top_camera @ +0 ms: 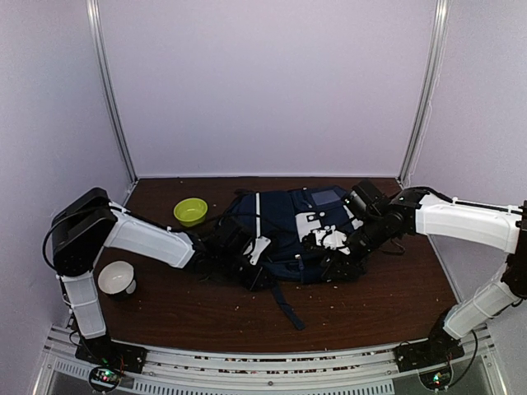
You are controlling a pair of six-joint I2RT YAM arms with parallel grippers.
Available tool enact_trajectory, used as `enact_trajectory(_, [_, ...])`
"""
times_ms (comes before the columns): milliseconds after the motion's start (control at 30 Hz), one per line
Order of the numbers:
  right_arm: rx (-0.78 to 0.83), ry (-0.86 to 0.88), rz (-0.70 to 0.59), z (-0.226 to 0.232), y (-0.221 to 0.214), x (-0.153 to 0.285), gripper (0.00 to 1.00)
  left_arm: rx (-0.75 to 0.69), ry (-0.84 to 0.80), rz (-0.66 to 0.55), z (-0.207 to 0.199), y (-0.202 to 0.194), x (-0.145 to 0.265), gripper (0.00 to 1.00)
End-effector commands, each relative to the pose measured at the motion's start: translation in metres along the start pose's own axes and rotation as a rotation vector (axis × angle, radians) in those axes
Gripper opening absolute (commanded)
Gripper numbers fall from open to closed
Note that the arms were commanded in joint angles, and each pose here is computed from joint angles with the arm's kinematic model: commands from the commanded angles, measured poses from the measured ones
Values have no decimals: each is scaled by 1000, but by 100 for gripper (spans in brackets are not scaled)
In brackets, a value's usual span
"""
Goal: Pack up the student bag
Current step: Hold the largest pocket of the student bag.
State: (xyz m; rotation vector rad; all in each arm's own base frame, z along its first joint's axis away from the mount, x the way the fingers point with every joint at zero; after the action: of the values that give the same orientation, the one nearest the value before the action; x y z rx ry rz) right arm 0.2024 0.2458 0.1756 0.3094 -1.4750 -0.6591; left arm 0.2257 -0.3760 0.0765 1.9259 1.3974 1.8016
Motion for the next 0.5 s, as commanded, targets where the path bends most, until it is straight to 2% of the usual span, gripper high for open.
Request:
enact_trajectory(0, [-8,-32,-13,-4,6,5,36,42,-21,-158,-3,25,13,30])
enact_trajectory(133, [-13,-41,-12,-4,8,10,37,206,12,-244,0,24,28,34])
enact_trajectory(200, [-13,-50,-16,-4,10,13,37,248,60,-225,6,14,25,36])
enact_trajectory(467, [-13,-69,-21,-6,14,18,37,267,33,-208,9,8,7,36])
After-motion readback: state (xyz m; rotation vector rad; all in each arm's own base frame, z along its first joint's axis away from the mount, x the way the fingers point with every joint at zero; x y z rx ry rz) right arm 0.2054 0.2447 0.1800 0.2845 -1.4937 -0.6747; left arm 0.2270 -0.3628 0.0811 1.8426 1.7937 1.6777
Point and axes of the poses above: each gripper's point midway between its finger pads, its own x axis back along the fingers, its own z axis along the line the jaws close on, y = z × x, the point moved 5 cm from there along x, back along the fingers, and after that the axes turned 12 degrees about -x, right-handed, at the moved point
